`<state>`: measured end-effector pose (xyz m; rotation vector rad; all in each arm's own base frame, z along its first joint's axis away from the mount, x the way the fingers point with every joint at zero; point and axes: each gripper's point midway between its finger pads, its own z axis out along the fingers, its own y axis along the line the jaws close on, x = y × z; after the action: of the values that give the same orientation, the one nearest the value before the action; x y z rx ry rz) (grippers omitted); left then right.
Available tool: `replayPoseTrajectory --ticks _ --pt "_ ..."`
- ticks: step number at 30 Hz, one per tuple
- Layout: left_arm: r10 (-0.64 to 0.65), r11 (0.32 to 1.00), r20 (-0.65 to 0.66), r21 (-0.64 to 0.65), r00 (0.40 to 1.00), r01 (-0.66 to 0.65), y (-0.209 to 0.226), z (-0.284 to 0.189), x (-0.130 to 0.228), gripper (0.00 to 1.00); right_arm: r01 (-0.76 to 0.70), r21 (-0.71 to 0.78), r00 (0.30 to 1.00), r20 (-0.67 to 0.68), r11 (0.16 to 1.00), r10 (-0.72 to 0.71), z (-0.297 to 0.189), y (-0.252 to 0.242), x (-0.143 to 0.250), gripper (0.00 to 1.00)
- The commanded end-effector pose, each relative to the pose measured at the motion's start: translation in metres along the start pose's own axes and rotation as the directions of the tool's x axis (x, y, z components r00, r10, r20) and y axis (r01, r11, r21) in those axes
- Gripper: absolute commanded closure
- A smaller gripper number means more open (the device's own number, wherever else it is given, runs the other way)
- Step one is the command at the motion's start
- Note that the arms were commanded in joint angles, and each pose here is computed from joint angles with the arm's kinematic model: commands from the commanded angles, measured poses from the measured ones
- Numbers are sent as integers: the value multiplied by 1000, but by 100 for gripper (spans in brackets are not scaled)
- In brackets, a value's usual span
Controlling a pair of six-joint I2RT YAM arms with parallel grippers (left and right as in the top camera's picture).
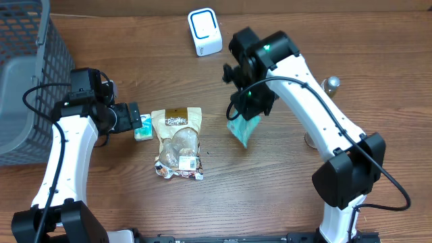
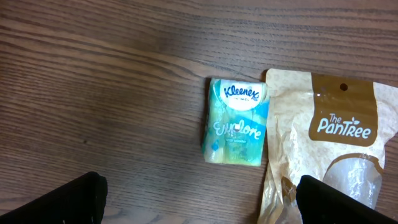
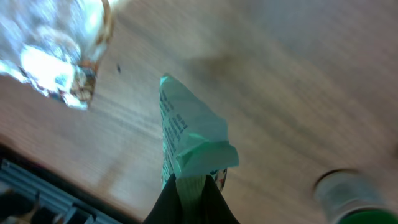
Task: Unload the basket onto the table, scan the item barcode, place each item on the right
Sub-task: 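Carry the packet down and right, set it on the table, then regrasp the packet with the right gripper and push it right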
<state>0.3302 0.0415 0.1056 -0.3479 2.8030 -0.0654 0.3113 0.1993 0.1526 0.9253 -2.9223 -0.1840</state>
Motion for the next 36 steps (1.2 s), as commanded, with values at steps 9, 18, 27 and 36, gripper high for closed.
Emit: replayPoseTrajectory --ticks 9,18,27,36 --pt "-13 1000 22 -5 1000 13 1 -5 -7 1 -167 60 972 -157 984 174 52 -47 40 96" --pt "-13 1000 22 -5 1000 13 1 -5 -7 0 -242 85 964 -90 967 249 55 -76 32 45" --pt "-13 1000 22 -5 1000 13 2 -5 -7 0 -494 15 868 56 869 493 56 -80 -2 0" --pt "-13 1000 22 -5 1000 13 1 -5 -7 1 -579 -211 806 -1 788 592 54 -31 -23 55"
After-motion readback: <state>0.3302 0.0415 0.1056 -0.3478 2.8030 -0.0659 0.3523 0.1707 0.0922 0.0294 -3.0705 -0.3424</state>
